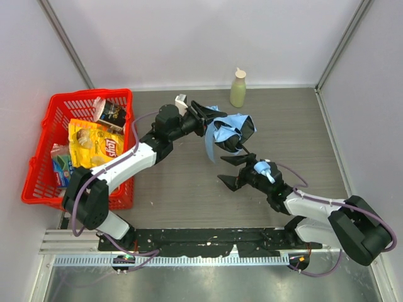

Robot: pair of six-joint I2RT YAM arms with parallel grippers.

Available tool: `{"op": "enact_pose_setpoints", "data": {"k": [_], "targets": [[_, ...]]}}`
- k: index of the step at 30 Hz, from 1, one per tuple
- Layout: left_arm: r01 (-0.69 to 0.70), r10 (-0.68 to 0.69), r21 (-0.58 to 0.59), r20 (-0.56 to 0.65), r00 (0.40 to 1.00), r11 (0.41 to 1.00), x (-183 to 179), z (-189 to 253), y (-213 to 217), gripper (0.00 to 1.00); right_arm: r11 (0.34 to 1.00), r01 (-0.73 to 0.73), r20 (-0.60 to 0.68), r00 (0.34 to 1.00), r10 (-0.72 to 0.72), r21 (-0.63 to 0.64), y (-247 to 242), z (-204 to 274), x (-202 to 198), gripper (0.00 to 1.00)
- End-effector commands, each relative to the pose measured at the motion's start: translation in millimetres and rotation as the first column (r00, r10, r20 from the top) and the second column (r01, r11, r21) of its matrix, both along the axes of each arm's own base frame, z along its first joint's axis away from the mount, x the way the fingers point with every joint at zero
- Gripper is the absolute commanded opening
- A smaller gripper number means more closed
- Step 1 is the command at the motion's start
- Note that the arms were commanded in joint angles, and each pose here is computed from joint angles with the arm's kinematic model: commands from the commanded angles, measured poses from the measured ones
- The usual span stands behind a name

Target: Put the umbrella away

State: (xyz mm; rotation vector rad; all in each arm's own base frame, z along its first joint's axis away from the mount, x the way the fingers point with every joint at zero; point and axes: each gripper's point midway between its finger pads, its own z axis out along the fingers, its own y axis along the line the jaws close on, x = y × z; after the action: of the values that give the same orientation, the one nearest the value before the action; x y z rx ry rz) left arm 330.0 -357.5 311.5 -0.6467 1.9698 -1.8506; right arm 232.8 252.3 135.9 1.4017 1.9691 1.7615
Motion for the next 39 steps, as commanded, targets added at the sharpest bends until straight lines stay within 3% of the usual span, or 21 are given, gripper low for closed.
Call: {"op": "enact_pose_setpoints", "data": {"k": [1,10,14,25,29,33,38,39], "targets": [[0.036,-0.02,-0.15,0.108,0.994,0.988,-9.6,59.8,0.7,0.0,0.962,0.089,0.004,0.996,-0.093,0.257,8.4,72.3,28.2,0.8],[0.055,-0.03,-0.228,0.111,0.993,0.972,-18.4,75.2,-0.8,0.0,0.951,0.101,0.007,0.994,-0.108,0.293,18.2,89.2,37.8,0.8],[0.058,-0.033,-0.241,0.107,0.994,0.969,-19.9,76.3,-1.2,0.0,0.943,0.117,0.006,0.992,-0.126,0.312,18.1,92.3,42.0,0.71],[0.068,-0.046,-0.254,0.093,0.995,0.965,-27.0,73.0,-3.0,0.0,0.938,0.092,0.024,0.994,-0.106,0.334,24.0,104.0,41.0,0.64],[0.066,-0.041,-0.262,0.099,0.994,0.963,-25.8,77.2,-3.0,0.0,0.939,0.097,0.019,0.994,-0.109,0.331,23.2,101.0,37.3,0.54],[0.069,-0.044,-0.262,0.098,0.994,0.963,-26.9,77.2,-4.6,0.0,0.935,0.107,0.03,0.992,-0.125,0.338,20.4,102.2,37.9,0.35],[0.068,-0.045,-0.261,0.091,0.995,0.963,-27.5,74.5,-4.1,0.0,0.936,0.092,0.061,0.991,-0.12,0.339,21.5,106.0,37.1,0.27],[0.071,-0.048,-0.26,0.094,0.994,0.963,-28.4,74.7,-4.6,0.0,0.936,0.092,0.073,0.99,-0.124,0.339,21.1,106.4,37.5,0.17]]}}
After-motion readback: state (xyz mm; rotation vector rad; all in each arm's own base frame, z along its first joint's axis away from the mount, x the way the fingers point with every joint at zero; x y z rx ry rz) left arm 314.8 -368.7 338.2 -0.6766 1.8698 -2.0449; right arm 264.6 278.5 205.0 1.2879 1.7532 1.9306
